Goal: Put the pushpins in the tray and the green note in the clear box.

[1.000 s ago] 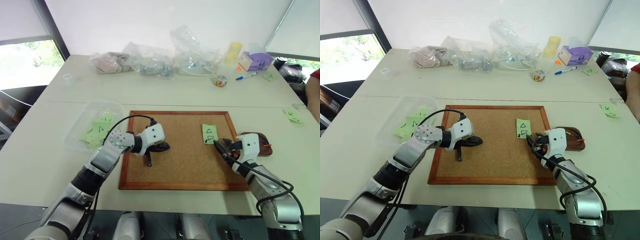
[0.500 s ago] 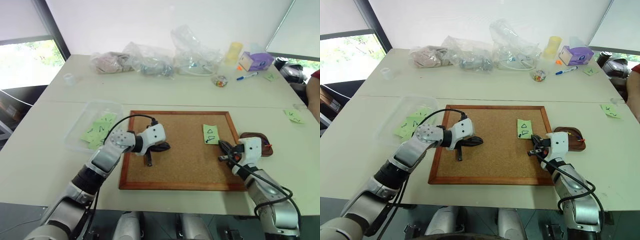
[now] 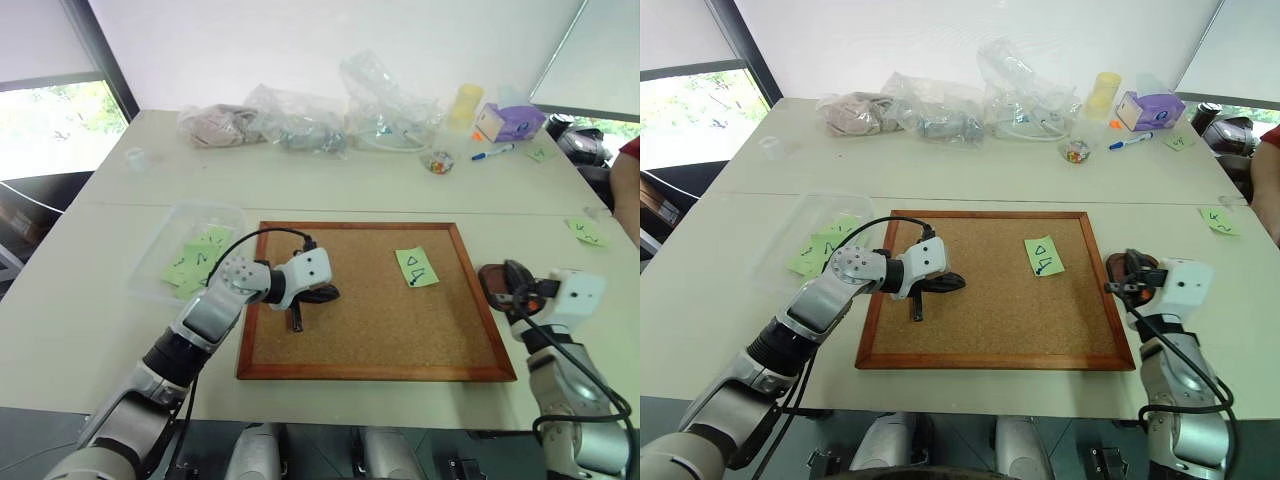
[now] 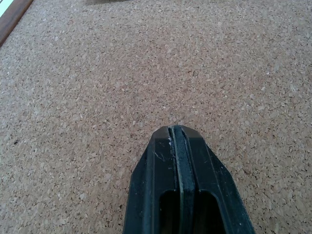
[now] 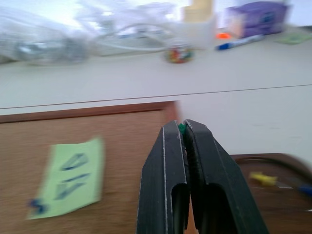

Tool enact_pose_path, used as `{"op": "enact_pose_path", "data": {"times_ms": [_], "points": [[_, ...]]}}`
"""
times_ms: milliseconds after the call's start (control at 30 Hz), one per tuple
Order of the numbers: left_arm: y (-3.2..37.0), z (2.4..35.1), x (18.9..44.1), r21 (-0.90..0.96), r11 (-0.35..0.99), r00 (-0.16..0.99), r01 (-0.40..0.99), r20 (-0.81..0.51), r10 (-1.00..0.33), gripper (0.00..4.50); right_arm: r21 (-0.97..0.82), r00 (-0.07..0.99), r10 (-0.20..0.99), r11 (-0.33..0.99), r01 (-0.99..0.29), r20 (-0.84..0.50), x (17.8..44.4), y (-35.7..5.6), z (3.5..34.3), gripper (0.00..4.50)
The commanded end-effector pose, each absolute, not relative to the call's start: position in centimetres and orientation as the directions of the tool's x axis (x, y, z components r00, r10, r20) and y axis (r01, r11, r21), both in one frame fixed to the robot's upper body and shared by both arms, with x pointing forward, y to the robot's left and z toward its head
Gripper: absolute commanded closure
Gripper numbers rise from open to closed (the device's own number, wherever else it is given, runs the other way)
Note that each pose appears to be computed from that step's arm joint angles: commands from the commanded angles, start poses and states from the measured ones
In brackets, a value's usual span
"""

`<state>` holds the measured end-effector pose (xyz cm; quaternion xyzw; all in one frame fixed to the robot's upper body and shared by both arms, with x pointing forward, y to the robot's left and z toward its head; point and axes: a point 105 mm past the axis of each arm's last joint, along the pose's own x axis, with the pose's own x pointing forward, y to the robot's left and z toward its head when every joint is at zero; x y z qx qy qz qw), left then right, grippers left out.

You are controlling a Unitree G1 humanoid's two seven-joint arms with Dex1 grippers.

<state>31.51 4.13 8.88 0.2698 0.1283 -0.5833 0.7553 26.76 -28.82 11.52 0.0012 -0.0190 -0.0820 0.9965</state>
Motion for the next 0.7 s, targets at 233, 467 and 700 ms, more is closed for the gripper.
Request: {"op": "enact_pose_path", "data": {"times_ms": [233,467,700], "points": [[4.7,6.8,31.3,0.216,0.178,0.272,0.96,-0.571,-0.775,4.5,-0.053,0.969,-0.23,0.973,0.226,-0.088,26.6,-31.9,8.9,4.44],[4.7,6.8,31.2,0.221,0.179,0.276,0.959,-0.57,-0.774,4.5,-0.052,0.972,-0.205,0.978,0.2,-0.111,27.2,-32.0,8.2,4.44],[4.9,6.9,31.1,0.22,0.185,0.28,0.958,-0.572,-0.771,4.5,-0.052,0.974,-0.198,0.98,0.194,-0.111,27.2,-31.9,8.2,1.66]]}}
